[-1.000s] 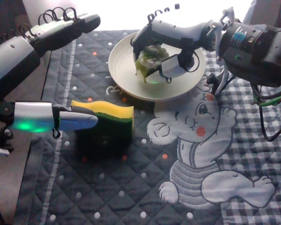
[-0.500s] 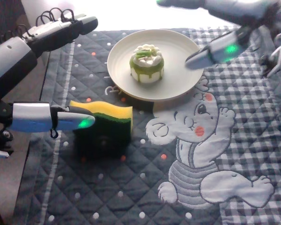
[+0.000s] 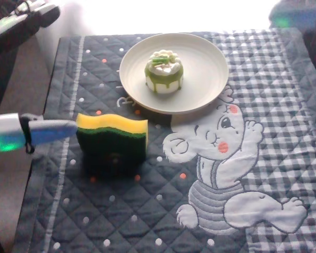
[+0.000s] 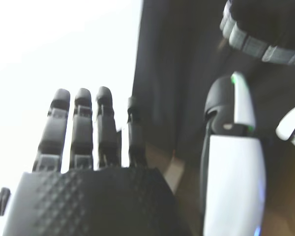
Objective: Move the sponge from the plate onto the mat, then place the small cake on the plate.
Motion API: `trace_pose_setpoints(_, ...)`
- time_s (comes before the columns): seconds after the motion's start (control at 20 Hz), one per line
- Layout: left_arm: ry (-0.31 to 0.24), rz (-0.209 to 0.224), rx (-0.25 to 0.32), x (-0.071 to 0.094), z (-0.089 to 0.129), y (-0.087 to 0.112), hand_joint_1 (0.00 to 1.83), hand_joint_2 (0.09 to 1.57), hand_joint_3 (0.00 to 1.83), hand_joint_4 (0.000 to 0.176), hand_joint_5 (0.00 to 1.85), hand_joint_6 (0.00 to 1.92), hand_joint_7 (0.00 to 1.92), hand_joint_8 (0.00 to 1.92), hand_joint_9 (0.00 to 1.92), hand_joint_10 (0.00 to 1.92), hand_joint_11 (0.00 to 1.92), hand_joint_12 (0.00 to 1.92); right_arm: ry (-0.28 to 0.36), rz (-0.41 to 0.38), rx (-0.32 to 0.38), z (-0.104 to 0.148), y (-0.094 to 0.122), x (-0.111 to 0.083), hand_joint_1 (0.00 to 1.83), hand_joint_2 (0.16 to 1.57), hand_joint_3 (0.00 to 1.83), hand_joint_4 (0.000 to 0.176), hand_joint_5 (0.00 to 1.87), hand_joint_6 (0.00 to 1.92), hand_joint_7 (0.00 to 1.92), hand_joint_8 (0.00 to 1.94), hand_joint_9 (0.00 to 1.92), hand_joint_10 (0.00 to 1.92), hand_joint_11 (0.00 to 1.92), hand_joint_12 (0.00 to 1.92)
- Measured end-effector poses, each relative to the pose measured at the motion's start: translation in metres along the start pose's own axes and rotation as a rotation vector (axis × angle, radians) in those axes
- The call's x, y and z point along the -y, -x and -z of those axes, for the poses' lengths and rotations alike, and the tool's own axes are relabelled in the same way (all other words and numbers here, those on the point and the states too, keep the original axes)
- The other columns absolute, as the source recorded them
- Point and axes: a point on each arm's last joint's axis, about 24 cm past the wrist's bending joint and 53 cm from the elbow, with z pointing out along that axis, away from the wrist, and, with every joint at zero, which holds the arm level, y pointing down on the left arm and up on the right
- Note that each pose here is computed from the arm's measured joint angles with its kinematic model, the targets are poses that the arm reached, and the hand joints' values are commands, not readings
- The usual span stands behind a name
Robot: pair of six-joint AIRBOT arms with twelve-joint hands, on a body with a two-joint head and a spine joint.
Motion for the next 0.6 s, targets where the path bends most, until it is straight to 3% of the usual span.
trace_pose_setpoints(0.15,-0.001,0.005,-0.002,0.001,0.003,-0.002,0.91,0.84,0.01,0.0,0.23,0.0,0.13,0.0,0.02,0.0,0.03,0.03,-0.095,-0.056,-0.029,0.034,-0.025,0.027,0.98,0.95,0.0,0.102,0.23,0.0,0.28,0.0,0.25,0.0,0.05,0.17)
trace_pose_setpoints(0.2,-0.001,0.006,0.001,0.001,0.003,-0.001,0.91,0.84,0.01,0.0,0.23,0.0,0.13,0.0,0.01,0.0,0.03,0.03,-0.128,-0.073,-0.014,0.05,-0.025,0.035,0.89,0.93,0.0,0.112,0.22,0.0,0.27,0.0,0.24,0.0,0.03,0.16)
trace_pose_setpoints(0.25,0.006,0.007,0.008,-0.001,0.004,0.001,0.9,0.84,0.01,0.0,0.22,0.0,0.13,0.0,0.02,0.0,0.03,0.03,-0.158,-0.084,0.01,0.062,-0.021,0.041,0.87,0.94,0.0,0.108,0.22,0.0,0.26,0.0,0.24,0.0,0.02,0.16)
trace_pose_setpoints(0.35,0.03,0.008,0.021,-0.007,0.009,0.004,0.86,0.84,0.01,0.0,0.19,0.0,0.12,0.0,0.02,0.0,0.04,0.04,-0.187,-0.099,0.058,0.08,-0.013,0.046,0.84,0.93,0.0,0.127,0.22,0.0,0.25,0.0,0.22,0.0,0.0,0.16)
trace_pose_setpoints(0.4,0.038,0.012,0.02,-0.009,0.01,0.003,0.82,0.84,0.02,0.0,0.17,0.0,0.1,0.0,0.03,0.01,0.01,0.22,-0.197,-0.103,0.069,0.087,-0.013,0.047,0.84,0.92,0.0,0.111,0.22,0.0,0.23,0.0,0.24,0.0,0.0,0.28)
trace_pose_setpoints(0.45,0.046,0.013,0.015,-0.012,0.013,0.002,0.82,0.86,0.03,0.0,0.14,0.0,0.09,0.0,0.03,0.01,0.0,0.28,-0.206,-0.11,0.075,0.093,-0.014,0.048,0.8,0.92,0.0,0.08,0.21,0.0,0.22,0.0,0.25,0.0,0.0,0.37)
trace_pose_setpoints(0.5,0.061,0.029,0.014,-0.014,0.018,0.0,0.82,0.86,0.03,0.0,0.13,0.0,0.08,0.0,0.03,0.01,0.0,0.29,-0.211,-0.12,0.076,0.098,-0.018,0.048,0.79,0.93,0.0,0.068,0.2,0.0,0.22,0.0,0.25,0.0,0.0,0.39)
trace_pose_setpoints(0.6,0.076,0.03,0.017,-0.018,0.024,0.001,0.81,0.87,0.04,0.0,0.1,0.0,0.06,0.0,0.01,0.0,0.0,0.25,-0.212,-0.13,0.071,0.099,-0.023,0.047,0.77,0.94,0.0,0.08,0.19,0.0,0.21,0.0,0.24,0.0,0.0,0.38)
